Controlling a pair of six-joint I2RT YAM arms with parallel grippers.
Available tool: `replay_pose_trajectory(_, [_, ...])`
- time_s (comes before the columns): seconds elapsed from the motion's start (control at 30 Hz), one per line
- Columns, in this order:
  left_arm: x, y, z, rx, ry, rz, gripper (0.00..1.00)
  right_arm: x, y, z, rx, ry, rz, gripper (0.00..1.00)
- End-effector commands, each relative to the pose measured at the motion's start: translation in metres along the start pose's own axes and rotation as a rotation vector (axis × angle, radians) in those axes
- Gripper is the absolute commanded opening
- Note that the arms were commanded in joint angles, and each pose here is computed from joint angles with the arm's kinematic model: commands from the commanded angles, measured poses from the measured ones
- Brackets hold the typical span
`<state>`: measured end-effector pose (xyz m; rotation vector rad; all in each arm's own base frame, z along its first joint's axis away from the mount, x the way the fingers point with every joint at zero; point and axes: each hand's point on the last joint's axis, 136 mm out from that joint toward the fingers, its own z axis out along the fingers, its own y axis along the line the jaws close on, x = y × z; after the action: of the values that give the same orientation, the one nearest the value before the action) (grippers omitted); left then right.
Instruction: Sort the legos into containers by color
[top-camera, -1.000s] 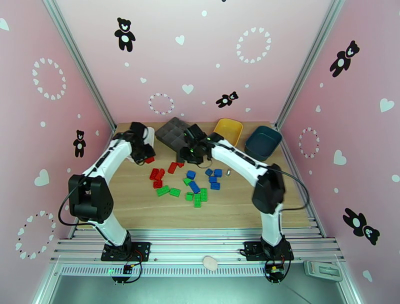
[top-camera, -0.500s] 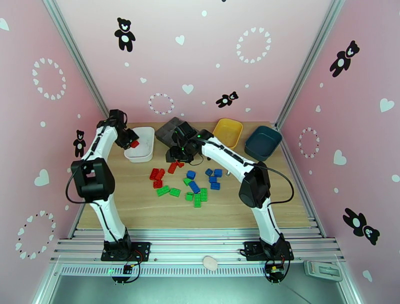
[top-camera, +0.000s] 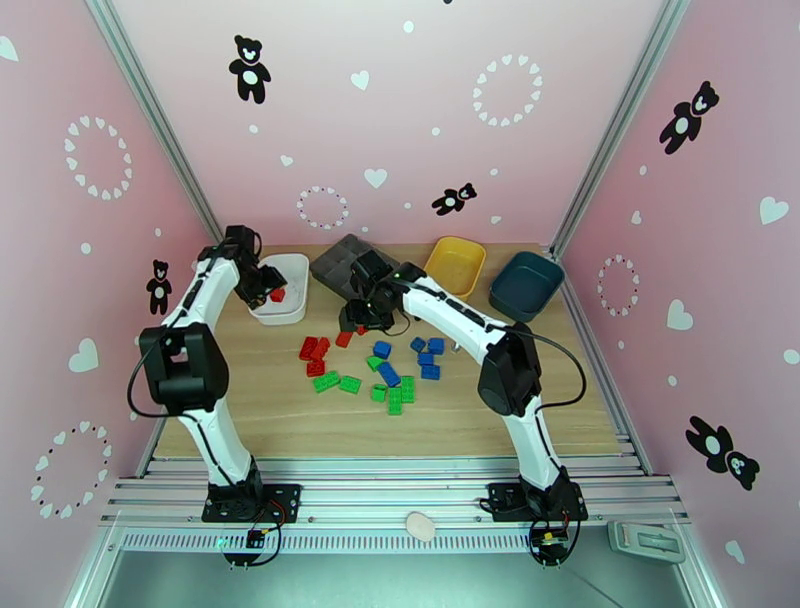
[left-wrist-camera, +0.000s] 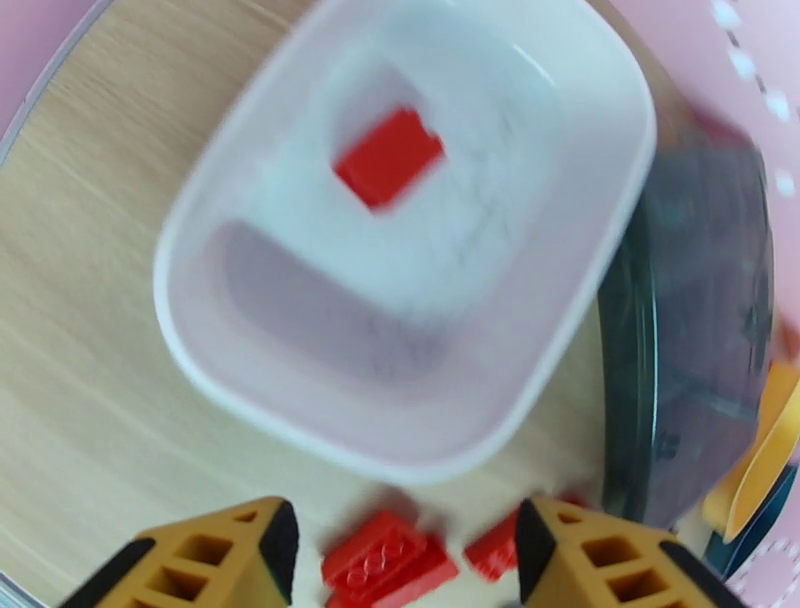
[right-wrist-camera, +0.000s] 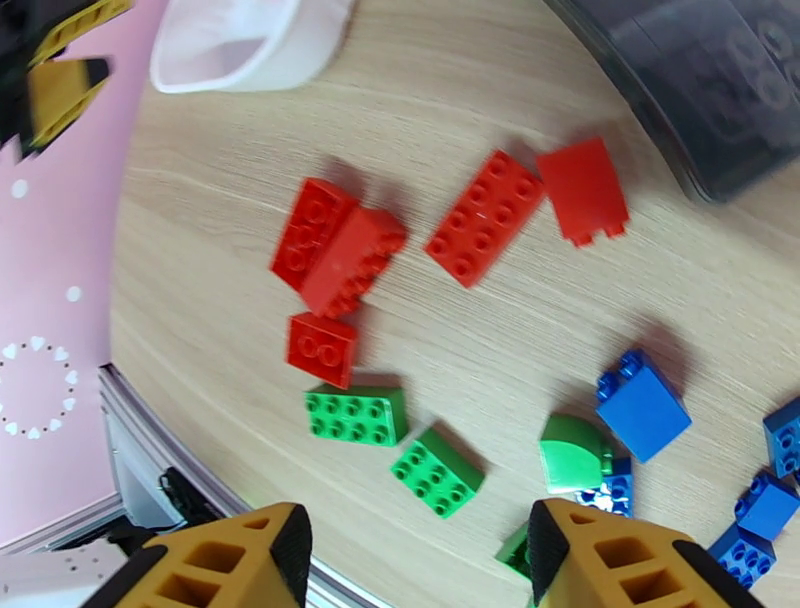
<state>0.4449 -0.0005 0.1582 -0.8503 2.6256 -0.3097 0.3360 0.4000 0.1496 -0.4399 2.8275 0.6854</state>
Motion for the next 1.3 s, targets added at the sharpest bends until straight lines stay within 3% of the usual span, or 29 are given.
replay_pose_trajectory(0.0, [0.030,-0.018,-0.013,0.016,0.000,0.132,0.63,0.003,-0.006,-0.027,0.033,-0.030,0.001,0.61])
replay_pose_trajectory(0.27, [0.106,-0.067,-0.002,0.028,0.081,0.447,0.62,0.022,-0.044,-0.035,0.102,-0.022,0.087,0.61])
replay_pose_trajectory(0.53, [0.156,-0.082,0.048,-0.056,0.209,0.642,0.61,0.056,-0.077,-0.047,0.154,-0.020,0.130,0.65])
replay_pose_trajectory(0.87, [0.166,-0.080,0.099,-0.137,0.289,0.707,0.61,0.091,-0.099,-0.049,0.170,-0.015,0.209,0.65])
replay_pose_trajectory(1.27, [0.163,-0.071,0.118,-0.214,0.305,0.741,0.61,0.084,-0.095,-0.047,0.161,-0.013,0.211,0.65])
